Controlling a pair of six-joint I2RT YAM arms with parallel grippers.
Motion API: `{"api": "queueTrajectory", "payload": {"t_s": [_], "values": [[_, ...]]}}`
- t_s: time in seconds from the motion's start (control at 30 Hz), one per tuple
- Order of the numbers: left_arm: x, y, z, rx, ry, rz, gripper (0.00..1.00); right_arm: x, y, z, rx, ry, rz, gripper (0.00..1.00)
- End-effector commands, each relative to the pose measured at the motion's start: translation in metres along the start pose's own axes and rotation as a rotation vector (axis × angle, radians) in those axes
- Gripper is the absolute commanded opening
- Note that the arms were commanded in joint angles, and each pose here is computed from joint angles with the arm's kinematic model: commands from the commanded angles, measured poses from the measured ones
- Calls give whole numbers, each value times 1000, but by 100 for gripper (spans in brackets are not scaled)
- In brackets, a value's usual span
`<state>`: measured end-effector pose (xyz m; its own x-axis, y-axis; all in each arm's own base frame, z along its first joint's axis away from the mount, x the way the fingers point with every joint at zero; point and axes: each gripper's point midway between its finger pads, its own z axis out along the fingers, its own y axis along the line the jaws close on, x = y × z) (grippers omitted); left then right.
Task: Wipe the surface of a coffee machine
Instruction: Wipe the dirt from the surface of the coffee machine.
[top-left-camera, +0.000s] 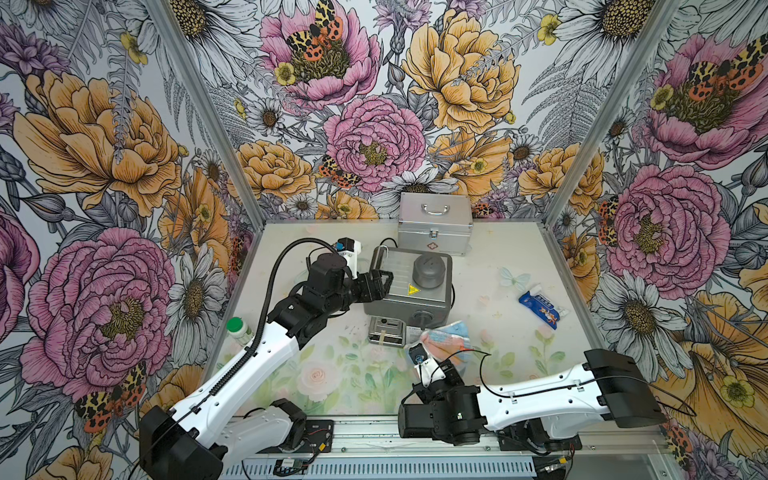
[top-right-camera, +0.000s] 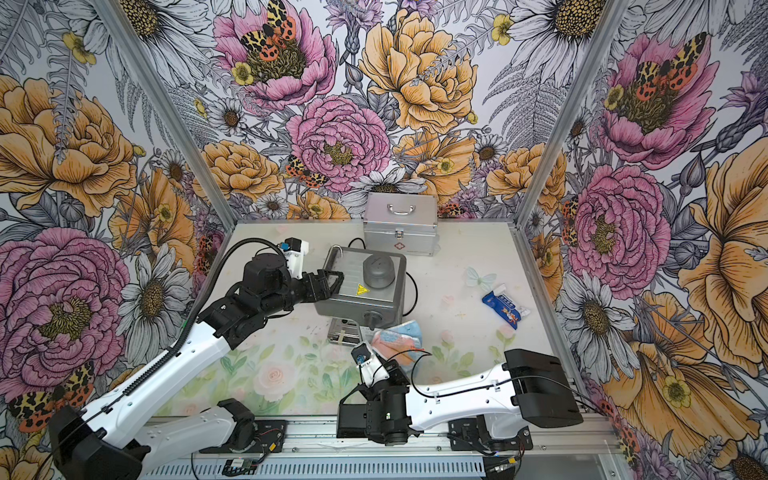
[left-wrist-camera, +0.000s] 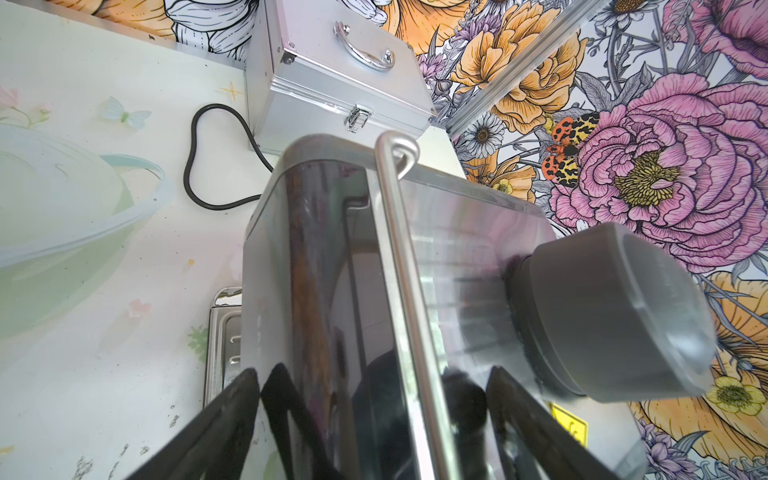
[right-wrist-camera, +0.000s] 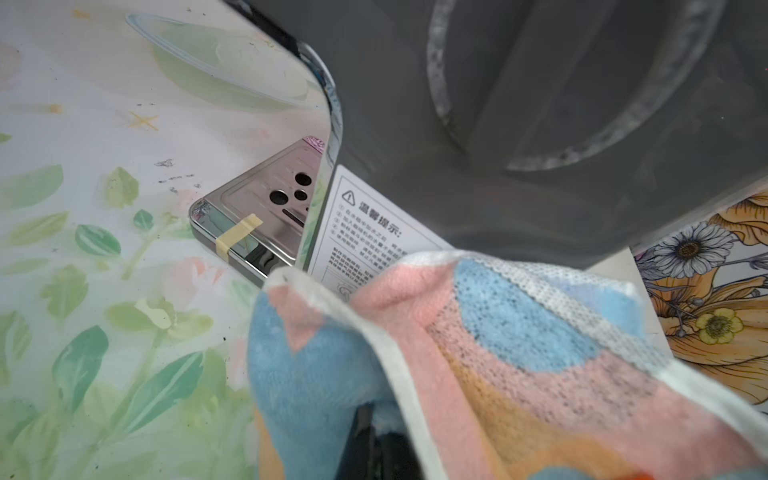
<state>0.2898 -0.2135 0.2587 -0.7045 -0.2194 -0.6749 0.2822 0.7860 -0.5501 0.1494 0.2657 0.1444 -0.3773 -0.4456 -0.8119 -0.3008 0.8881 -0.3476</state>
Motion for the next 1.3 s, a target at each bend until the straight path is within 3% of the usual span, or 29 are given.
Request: {"api": "queueTrajectory", "payload": {"t_s": [0.0, 0.2, 0.57, 0.93, 1.13, 1.27], "values": [[42, 21, 8, -82, 155, 6, 85, -4, -19, 7, 51, -15, 52, 0], [48, 26, 13, -102, 168, 7, 85, -1, -35, 30, 120, -21, 38, 0], [59, 29, 17, -115, 192, -3, 85, -6, -41, 66, 116, 4, 69, 0], [88, 23, 18, -115, 219, 16, 85, 4, -54, 70, 162, 3, 50, 0], [104, 27, 9, -128, 210, 3, 84, 34, -46, 74, 153, 56, 89, 0], [106, 29, 0, -120, 186, -4, 85, 31, -37, 58, 152, 24, 69, 0]]}}
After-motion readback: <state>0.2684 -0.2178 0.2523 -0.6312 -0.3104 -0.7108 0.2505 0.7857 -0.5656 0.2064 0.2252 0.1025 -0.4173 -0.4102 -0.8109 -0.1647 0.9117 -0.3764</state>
